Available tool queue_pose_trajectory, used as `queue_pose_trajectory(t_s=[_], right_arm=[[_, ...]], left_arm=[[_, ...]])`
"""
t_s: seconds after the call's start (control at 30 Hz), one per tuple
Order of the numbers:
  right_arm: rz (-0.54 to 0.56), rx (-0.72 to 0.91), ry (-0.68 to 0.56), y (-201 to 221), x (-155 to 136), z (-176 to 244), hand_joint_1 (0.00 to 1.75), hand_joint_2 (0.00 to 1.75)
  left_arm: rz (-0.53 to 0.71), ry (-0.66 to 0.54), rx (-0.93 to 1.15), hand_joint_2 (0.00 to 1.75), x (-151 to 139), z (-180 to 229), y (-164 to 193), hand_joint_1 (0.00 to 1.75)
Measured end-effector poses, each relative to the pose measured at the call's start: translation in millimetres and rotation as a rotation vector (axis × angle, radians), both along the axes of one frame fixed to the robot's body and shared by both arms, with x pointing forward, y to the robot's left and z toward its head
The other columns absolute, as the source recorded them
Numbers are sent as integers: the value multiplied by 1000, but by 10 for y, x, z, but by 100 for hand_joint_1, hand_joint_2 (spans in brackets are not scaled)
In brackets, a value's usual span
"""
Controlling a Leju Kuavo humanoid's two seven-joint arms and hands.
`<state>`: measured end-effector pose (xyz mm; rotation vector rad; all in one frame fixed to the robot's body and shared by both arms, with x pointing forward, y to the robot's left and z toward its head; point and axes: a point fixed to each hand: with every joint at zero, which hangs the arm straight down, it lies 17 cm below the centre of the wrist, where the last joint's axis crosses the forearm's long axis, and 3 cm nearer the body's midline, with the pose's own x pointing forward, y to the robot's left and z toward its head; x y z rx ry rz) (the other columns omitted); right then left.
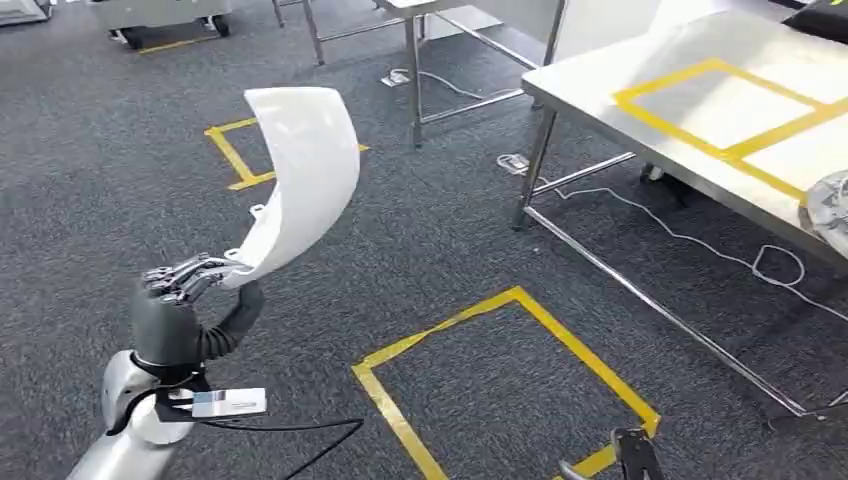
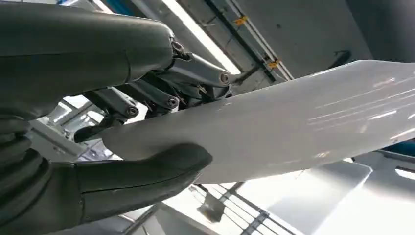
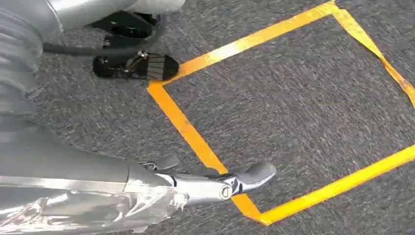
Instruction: Take the parts from the cabinet and place them on the table.
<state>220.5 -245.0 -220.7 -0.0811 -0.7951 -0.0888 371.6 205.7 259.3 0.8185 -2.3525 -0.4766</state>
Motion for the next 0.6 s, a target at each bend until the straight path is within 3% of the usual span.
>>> queue_pose_trajectory(t_s=[0.6], right_arm=[[5, -4, 20, -12, -63, -34, 0, 175]], left_arm=[[-25, -9, 0, 175, 10, 51, -103, 175]])
